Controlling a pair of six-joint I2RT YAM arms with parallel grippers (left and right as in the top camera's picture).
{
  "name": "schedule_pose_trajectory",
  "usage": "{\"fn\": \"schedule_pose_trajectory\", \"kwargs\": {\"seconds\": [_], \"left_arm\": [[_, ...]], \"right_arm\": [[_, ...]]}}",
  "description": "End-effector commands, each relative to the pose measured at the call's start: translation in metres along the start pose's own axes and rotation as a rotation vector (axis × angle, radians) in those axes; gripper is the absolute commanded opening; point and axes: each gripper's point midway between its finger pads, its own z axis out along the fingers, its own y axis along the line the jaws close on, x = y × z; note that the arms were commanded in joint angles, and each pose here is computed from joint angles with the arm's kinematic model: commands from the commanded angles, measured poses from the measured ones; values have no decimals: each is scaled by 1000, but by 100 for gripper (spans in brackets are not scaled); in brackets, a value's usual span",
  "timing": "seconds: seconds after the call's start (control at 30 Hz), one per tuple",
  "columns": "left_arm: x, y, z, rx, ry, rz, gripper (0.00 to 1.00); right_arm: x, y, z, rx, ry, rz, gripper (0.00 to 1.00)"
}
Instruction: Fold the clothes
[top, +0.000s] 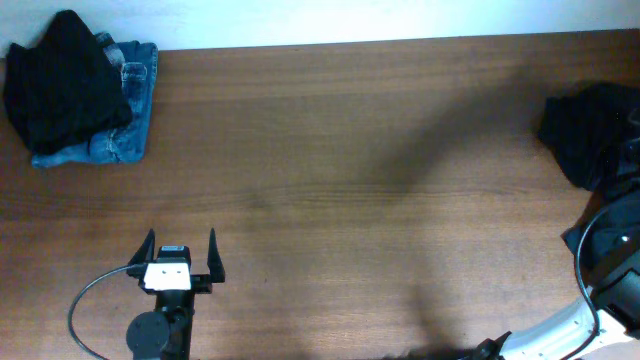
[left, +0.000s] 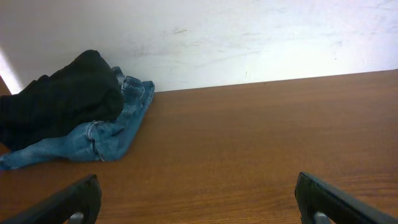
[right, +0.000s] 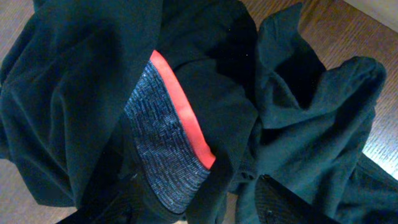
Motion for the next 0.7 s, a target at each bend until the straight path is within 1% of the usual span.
{"fn": "schedule_pose_trajectory", "kwargs": {"seconds": [0.0, 0.47, 0.53, 0.6, 0.67], "left_arm": [[1, -1, 0, 5, 0, 12, 99], [1, -1, 0, 5, 1, 12, 99], [1, -1, 0, 5, 1, 12, 99], [1, -1, 0, 5, 1, 12, 99], [1, -1, 0, 5, 1, 12, 99]], "right_arm": [[4, 6, 8, -29, 14, -20, 63], [29, 22, 54, -45, 92, -50, 62], [29, 25, 56, -48, 91, -57, 60], [28, 26, 57, -47, 84, -60, 54], [26, 26, 57, -44, 78, -60, 50]]}}
